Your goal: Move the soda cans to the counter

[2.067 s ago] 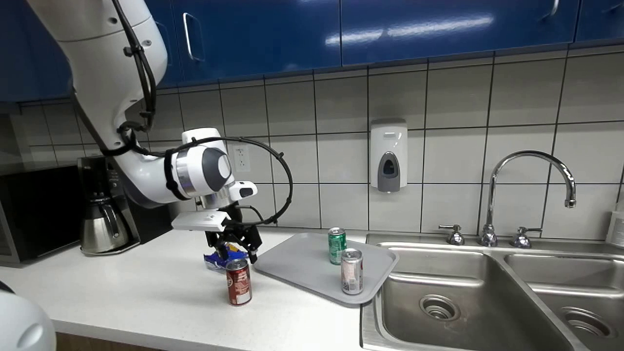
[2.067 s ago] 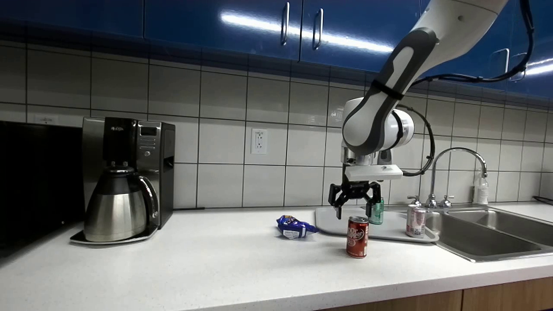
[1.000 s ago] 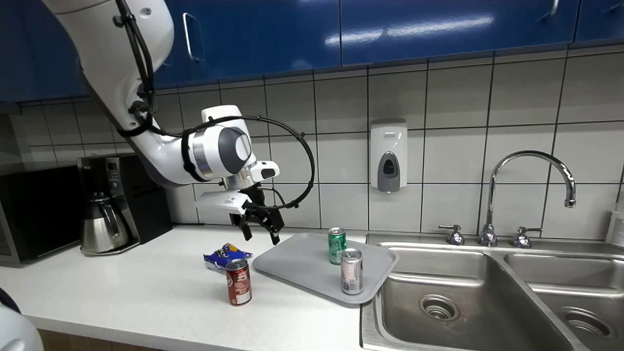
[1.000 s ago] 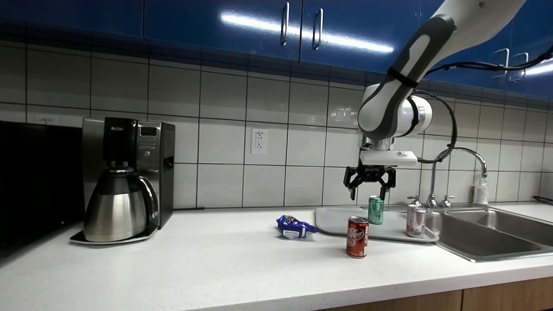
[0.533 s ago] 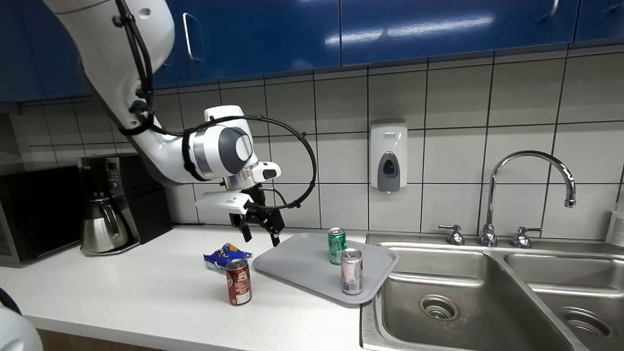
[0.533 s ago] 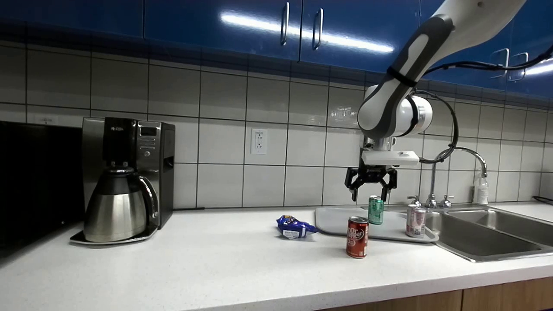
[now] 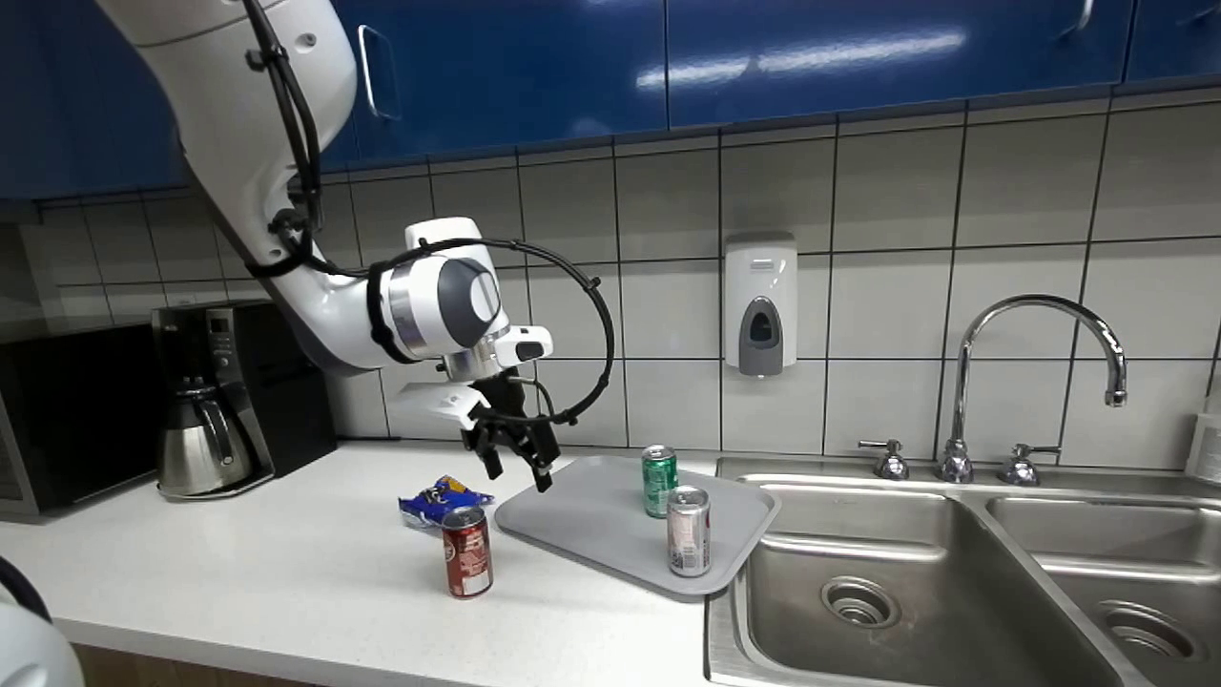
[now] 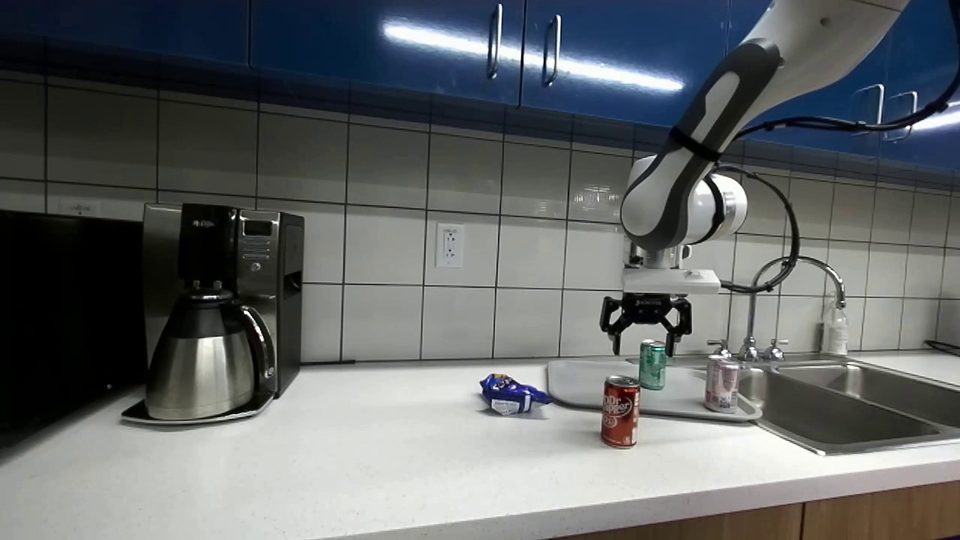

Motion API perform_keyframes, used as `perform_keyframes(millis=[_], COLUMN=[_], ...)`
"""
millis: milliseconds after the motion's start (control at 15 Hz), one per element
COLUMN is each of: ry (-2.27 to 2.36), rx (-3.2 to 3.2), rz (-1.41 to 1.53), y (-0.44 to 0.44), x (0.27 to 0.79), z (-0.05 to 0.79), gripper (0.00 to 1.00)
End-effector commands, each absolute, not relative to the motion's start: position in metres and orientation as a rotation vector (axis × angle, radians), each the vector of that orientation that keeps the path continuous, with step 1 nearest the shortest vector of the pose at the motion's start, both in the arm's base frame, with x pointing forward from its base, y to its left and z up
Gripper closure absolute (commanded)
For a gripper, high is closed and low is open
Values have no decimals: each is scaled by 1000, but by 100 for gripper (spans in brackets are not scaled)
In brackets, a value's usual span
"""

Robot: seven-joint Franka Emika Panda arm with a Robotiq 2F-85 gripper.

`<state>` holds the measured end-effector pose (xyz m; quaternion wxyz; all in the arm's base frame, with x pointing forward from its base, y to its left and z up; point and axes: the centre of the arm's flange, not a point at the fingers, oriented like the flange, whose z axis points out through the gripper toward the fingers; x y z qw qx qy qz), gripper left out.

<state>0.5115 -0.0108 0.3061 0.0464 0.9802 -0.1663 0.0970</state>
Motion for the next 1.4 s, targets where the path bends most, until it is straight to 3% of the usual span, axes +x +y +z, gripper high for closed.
perform_keyframes(millis=[0,1333], ry=[-630,-810], rx=[2961,2909], rz=[296,123], y=[-24,-113], x=[528,606], z=[308,304], gripper=[0,0])
